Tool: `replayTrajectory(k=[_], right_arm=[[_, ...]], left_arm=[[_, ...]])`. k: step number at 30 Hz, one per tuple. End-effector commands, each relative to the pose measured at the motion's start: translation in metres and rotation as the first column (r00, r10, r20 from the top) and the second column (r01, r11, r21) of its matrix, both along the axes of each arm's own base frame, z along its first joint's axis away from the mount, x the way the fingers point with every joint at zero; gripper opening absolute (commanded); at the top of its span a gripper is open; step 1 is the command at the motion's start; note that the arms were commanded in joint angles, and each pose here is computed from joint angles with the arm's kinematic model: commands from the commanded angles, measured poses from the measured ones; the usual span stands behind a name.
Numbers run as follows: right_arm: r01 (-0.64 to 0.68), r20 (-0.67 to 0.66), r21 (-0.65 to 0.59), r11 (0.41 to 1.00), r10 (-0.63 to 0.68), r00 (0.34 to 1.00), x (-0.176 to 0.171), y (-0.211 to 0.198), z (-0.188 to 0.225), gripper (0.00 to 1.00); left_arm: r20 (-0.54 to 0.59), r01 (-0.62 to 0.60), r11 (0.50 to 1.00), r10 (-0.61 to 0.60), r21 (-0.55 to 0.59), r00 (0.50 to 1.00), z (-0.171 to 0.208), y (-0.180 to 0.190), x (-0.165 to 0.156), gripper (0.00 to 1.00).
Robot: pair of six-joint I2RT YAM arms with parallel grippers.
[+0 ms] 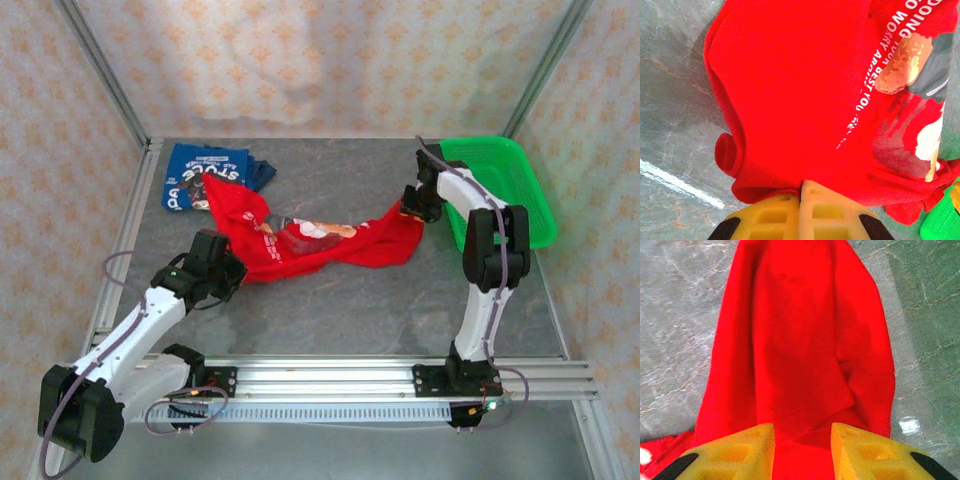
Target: Fold and stack the t-shirts
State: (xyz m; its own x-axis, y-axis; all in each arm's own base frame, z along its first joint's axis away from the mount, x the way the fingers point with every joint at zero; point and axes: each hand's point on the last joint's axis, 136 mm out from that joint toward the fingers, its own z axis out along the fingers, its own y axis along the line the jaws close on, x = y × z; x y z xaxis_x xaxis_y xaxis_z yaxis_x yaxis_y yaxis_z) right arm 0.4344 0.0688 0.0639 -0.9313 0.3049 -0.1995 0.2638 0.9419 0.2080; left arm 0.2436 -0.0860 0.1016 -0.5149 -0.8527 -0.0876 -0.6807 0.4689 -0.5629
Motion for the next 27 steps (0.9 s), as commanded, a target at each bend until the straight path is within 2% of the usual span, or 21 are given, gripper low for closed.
replayTrajectory(k=[1, 9, 11, 13, 16, 18, 22, 27], right_arm=[[-0.013, -0.003, -0.047, 0.999, 0.013, 1.0, 0.006, -0.003, 0.001, 0.34], [0.03, -0.043, -0.025, 0.999, -0.031, 0.999, 0.009, 0.004, -0.025, 0.32], [0.04, -0.049, -0.036, 0.999, -0.042, 0.998, 0.01, 0.004, -0.029, 0.28], [0.062, -0.038, -0.048, 0.997, -0.064, 0.997, 0.014, 0.001, -0.029, 0.19], [0.098, 0.054, -0.028, 0.995, -0.097, 0.994, 0.026, 0.002, -0.007, 0.06], [0.101, 0.118, -0.004, 0.995, -0.1, 0.988, 0.033, 0.006, 0.016, 0.0], [0.028, 0.225, 0.047, 0.998, -0.038, 0.974, 0.037, 0.021, 0.068, 0.0], [-0.125, 0.244, 0.058, 0.991, 0.107, 0.964, 0.013, 0.049, 0.1, 0.0]], left_arm=[[-0.013, -0.009, 0.999, 0.009, 0.047, 1.0, -0.001, 0.011, -0.005, 0.0], [-0.015, -0.006, 0.999, 0.006, 0.045, 1.0, -0.002, 0.013, -0.008, 0.0], [-0.019, -0.004, 0.999, 0.004, 0.041, 1.0, -0.003, 0.013, -0.009, 0.0], [-0.02, -0.004, 0.999, 0.005, 0.041, 1.0, -0.003, 0.014, -0.01, 0.0], [-0.023, -0.001, 0.999, 0.002, 0.044, 1.0, -0.003, 0.016, -0.012, 0.0], [-0.023, -0.001, 0.999, 0.002, 0.047, 1.0, -0.003, 0.017, -0.013, 0.0], [-0.028, 0.005, 0.999, -0.004, 0.044, 1.0, -0.006, 0.017, -0.015, 0.0], [-0.034, 0.009, 0.999, -0.008, 0.044, 0.999, -0.009, 0.017, -0.017, 0.0]])
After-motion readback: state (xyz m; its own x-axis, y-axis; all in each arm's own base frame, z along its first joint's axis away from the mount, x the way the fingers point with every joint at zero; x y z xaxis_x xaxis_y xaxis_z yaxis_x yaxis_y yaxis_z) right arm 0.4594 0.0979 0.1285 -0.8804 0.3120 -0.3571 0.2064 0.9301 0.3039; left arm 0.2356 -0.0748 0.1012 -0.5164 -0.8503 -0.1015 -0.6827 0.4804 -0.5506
